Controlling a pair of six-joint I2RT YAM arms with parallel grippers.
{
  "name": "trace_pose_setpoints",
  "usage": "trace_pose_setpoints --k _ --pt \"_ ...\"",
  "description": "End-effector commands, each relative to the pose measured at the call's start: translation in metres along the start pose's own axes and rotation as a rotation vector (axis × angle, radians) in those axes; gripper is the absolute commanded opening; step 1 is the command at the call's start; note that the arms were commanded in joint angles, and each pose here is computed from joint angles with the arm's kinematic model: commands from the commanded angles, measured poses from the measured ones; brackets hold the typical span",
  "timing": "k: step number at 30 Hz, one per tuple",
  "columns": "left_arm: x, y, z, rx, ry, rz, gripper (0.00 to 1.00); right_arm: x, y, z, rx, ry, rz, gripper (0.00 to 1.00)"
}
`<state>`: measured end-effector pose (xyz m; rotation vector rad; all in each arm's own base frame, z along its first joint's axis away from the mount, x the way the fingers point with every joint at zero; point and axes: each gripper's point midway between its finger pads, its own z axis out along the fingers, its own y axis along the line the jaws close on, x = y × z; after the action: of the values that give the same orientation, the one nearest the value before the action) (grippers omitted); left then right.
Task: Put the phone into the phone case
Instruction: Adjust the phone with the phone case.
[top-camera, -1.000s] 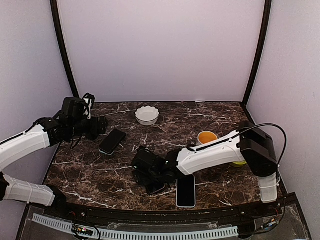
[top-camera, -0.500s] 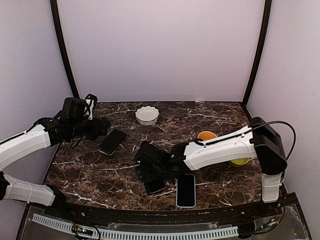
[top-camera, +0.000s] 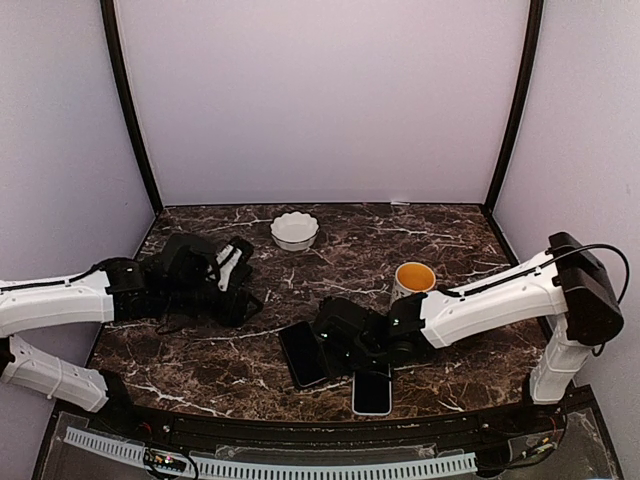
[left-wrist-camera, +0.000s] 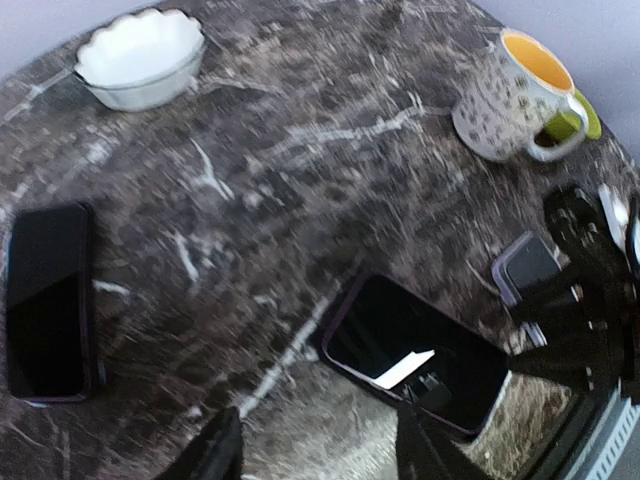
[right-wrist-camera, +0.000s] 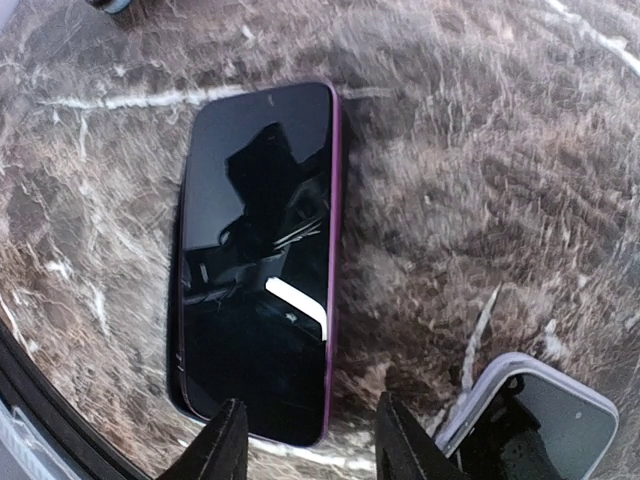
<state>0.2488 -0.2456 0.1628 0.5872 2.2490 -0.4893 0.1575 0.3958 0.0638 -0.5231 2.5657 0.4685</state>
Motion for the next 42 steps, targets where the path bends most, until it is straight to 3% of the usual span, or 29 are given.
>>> trace_pose_setpoints --k 1,8,15,34,38,42 --pt "0.076 -0.020 0.006 0.040 0.207 0.047 0.42 -0.002 0.016 -0.003 -0.099 -0.012 0.058 0.38" --pt "0.146 -0.057 0.019 0.118 0.367 0.181 0.35 0.005 0.013 0.003 -0.113 -0.015 0.081 0.24" --pt "0.174 -0.076 0.041 0.155 0.437 0.256 0.31 0.014 0.010 0.003 -0.108 -0.003 0.089 0.18" --pt "0.181 -0.104 0.064 0.246 0.436 0.325 0.25 0.022 0.026 0.011 -0.170 0.021 0.082 0.06" --pt "0.180 -0.102 0.064 0.237 0.429 0.329 0.24 0.026 0.019 0.013 -0.142 0.033 0.092 0.06" --pt "0.183 -0.099 0.061 0.230 0.432 0.332 0.24 0.015 0.015 -0.001 -0.118 -0.002 0.084 0.15"
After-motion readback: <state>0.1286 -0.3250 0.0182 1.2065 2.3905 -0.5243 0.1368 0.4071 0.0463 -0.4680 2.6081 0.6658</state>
